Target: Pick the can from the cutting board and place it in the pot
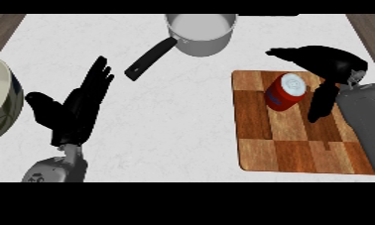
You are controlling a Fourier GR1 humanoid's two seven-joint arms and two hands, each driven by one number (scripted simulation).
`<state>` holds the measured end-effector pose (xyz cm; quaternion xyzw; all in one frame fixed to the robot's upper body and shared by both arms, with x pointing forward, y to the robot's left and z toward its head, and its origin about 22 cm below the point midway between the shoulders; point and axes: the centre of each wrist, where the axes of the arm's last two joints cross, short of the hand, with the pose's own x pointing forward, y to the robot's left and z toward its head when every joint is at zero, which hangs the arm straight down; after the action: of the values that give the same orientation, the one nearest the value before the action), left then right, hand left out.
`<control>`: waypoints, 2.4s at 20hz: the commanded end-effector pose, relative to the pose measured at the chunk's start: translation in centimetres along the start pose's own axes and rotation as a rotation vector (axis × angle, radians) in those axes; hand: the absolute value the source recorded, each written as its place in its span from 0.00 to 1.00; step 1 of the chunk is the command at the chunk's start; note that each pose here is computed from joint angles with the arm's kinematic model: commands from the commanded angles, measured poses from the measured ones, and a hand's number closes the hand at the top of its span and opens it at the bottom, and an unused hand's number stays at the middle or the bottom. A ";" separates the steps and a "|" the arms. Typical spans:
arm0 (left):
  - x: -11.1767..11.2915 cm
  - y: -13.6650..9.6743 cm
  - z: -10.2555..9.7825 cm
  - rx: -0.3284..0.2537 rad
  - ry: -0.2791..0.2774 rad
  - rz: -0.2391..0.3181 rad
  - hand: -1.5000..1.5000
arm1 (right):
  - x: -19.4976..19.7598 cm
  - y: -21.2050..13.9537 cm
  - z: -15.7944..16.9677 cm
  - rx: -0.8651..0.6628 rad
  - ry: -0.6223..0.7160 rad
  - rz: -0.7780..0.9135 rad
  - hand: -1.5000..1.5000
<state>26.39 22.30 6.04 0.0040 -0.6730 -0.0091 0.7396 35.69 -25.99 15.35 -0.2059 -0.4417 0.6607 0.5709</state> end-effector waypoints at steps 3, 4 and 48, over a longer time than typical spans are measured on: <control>0.9 0.1 -1.7 -0.002 0.000 0.004 0.50 | 0.5 1.6 -0.6 0.041 0.031 0.053 0.00; 0.4 0.9 -0.4 0.012 0.008 -0.005 0.50 | -0.2 0.4 -1.9 0.036 0.050 0.062 0.00; 0.2 0.1 -0.6 -0.036 0.035 -0.012 0.50 | 21.3 -2.7 -1.4 -1.084 1.059 -0.267 1.00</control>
<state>26.78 22.74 6.21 0.0031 -0.6598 -0.0186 0.7512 34.22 -9.62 17.96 -0.6356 -0.4270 0.1732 0.6194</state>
